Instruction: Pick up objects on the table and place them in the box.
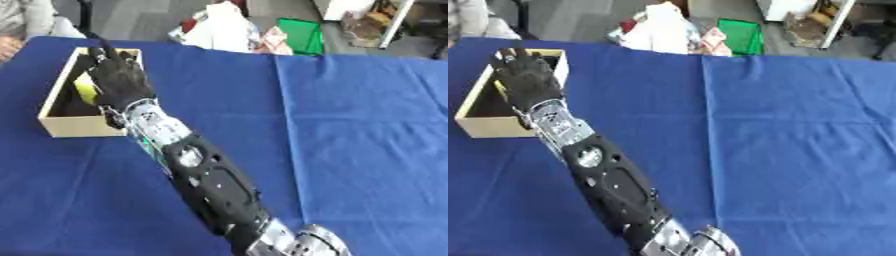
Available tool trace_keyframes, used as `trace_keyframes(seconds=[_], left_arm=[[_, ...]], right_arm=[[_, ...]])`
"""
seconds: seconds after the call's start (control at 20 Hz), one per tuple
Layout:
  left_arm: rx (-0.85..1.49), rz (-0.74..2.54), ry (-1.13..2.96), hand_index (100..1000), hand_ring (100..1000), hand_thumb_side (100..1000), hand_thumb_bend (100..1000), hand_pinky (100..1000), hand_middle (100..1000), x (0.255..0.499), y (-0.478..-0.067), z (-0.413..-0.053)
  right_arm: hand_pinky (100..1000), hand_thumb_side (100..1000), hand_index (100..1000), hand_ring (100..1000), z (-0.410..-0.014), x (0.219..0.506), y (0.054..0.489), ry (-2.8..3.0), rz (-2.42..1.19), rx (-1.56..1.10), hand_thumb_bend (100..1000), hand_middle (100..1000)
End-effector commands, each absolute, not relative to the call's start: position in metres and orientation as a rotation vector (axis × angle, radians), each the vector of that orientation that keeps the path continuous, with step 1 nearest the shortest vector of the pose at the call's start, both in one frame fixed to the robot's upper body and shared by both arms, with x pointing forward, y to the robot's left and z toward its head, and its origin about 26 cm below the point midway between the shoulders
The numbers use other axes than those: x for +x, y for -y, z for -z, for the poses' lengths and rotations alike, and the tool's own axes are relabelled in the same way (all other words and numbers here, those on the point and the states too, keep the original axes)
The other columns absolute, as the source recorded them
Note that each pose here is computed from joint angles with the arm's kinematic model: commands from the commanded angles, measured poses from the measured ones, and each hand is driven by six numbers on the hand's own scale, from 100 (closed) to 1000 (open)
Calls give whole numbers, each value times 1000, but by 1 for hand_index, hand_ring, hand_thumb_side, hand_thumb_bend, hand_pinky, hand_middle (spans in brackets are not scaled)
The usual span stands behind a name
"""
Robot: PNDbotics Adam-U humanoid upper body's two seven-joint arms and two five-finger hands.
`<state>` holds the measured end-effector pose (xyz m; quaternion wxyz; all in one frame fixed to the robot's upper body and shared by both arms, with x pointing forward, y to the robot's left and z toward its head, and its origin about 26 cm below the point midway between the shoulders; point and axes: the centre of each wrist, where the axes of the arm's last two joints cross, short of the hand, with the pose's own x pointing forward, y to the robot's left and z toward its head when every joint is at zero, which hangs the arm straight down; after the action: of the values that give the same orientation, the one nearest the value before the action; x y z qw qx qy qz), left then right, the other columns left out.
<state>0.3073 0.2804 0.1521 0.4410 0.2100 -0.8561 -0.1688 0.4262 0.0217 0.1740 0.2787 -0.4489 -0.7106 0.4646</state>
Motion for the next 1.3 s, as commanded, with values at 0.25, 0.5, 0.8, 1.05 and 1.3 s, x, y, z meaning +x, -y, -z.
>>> trace_keyframes(seconds=[0.25,0.5,0.8,1.05,1.3], left_arm=[[530,426,2151,745,510,135,100,852,377,306,-284,-161],[529,430,2156,748,519,135,100,852,396,307,-285,-162],[524,433,2160,749,523,134,100,853,403,307,-287,-162],[521,438,2161,756,554,137,100,861,449,308,-289,-161],[512,440,2166,758,569,147,100,863,467,308,-291,-160]], right_arm=[[777,100,894,1000,-207,437,7,1973,-988,-1219,100,883],[769,100,882,1000,-216,444,31,1977,-820,-1214,100,894],[767,100,878,1000,-219,450,45,1986,-702,-1165,100,896],[766,100,868,1000,-220,462,81,1928,-582,-1197,100,905],[766,100,865,1000,-219,473,120,1881,-478,-1211,100,908]])
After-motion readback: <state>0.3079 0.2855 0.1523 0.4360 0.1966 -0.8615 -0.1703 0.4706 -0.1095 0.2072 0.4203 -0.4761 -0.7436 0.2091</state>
